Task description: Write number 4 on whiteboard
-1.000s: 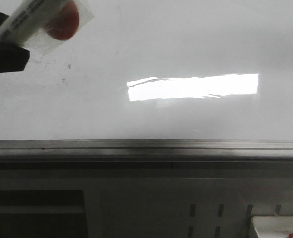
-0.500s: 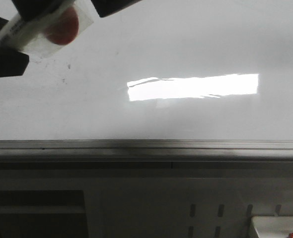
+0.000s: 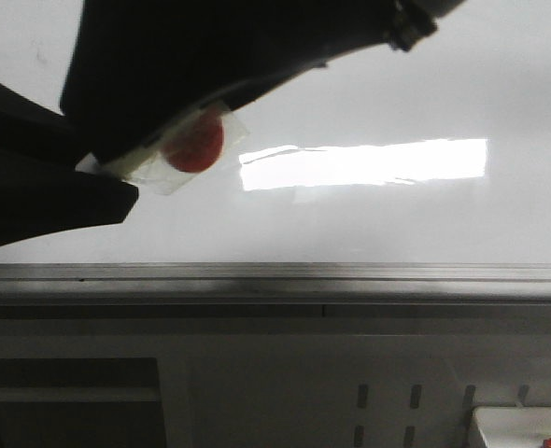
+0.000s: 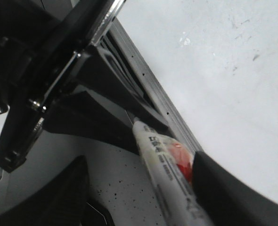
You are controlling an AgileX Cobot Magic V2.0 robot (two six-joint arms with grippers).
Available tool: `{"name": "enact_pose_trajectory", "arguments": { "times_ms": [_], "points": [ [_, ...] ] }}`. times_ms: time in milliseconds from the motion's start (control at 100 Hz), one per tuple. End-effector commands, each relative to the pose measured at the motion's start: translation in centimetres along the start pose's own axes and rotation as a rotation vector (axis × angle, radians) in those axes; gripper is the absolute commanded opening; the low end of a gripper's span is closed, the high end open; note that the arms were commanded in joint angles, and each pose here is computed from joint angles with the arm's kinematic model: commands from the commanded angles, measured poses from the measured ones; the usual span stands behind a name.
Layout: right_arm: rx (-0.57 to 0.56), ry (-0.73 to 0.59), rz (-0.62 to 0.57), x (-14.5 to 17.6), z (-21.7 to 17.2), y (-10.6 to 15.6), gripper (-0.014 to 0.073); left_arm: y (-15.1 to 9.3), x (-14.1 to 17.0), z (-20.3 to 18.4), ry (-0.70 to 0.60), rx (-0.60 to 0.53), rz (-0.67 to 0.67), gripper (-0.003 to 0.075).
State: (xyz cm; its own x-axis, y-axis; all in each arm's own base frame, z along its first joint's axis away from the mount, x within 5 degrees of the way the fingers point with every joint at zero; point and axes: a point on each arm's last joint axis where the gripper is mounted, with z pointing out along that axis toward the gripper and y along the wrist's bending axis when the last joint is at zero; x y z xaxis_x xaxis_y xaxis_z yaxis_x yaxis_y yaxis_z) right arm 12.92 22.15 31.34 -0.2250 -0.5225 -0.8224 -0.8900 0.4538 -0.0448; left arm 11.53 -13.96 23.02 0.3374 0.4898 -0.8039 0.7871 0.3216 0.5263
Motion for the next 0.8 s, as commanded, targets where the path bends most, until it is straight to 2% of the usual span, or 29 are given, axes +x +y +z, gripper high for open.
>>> {"name": "enact_pose_trajectory", "arguments": {
  "times_ms": [0, 70, 250, 560, 790],
  "points": [
    [0.022, -0.094, -0.036, -1.4, -0.9, -0.2, 0.0414, 0.6, -1.7, 0.0, -0.13, -0.03, -0.036, -0.002],
    [0.039, -0.094, -0.051, -1.4, -1.0, -0.5, 0.0414, 0.4, -1.5, 0.0, -0.124, -0.026, -0.038, -0.002],
    [0.099, -0.106, -0.001, -1.4, -2.0, -2.3, 0.0414, -0.1, -0.9, -0.1, -0.117, -0.012, -0.044, -0.002],
    [0.079, -0.081, 0.025, -1.1, -2.1, -2.0, 0.0412, -0.1, -1.1, -0.2, -0.143, -0.018, -0.058, -0.002],
    [0.049, -0.104, 0.013, -1.5, -2.1, -1.1, 0.0232, -0.1, -1.1, -0.2, -0.143, -0.018, -0.058, -0.002]
  ]
}}
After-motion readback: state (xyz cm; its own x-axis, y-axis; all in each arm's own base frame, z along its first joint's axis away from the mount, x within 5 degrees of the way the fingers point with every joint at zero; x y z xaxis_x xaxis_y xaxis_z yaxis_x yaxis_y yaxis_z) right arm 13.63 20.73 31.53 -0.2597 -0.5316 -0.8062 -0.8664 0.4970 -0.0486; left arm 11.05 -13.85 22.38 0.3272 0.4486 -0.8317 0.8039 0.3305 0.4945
